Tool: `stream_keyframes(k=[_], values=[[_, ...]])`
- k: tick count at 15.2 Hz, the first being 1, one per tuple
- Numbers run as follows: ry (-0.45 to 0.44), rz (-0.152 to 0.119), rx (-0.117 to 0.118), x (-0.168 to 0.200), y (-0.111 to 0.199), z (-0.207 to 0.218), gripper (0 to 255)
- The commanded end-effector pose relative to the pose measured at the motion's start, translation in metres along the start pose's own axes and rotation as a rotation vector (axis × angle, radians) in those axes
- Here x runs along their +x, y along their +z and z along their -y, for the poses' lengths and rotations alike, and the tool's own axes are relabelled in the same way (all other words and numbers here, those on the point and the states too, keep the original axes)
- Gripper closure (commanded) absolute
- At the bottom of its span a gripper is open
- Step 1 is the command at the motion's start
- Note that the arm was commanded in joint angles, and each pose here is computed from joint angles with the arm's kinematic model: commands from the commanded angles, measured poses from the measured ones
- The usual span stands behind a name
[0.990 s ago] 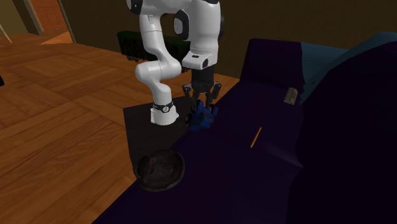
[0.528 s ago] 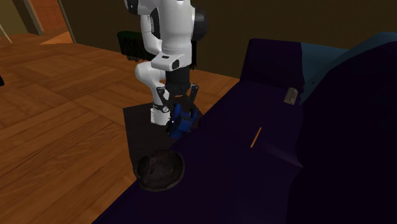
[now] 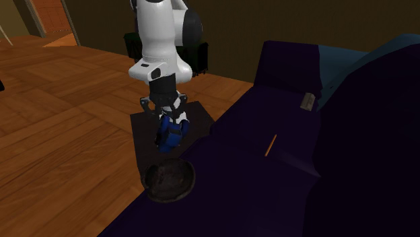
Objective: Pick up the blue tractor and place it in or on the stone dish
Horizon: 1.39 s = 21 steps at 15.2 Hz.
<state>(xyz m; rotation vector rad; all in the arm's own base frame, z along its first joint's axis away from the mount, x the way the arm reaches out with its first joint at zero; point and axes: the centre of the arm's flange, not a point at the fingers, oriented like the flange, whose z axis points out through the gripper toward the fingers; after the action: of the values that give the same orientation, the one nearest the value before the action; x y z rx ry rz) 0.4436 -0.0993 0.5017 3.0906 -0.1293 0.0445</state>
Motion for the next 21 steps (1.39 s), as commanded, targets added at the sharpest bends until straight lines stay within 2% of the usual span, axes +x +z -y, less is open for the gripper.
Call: stream_keyframes(k=[1,15,21], values=[[0.0,-0.001,0.0,0.0,0.01,-0.002,255],[0.0,-0.001,0.0,-0.002,0.086,0.001,255],[0.0,-0.001,0.0,-0.002,0.086,0.001,255]])
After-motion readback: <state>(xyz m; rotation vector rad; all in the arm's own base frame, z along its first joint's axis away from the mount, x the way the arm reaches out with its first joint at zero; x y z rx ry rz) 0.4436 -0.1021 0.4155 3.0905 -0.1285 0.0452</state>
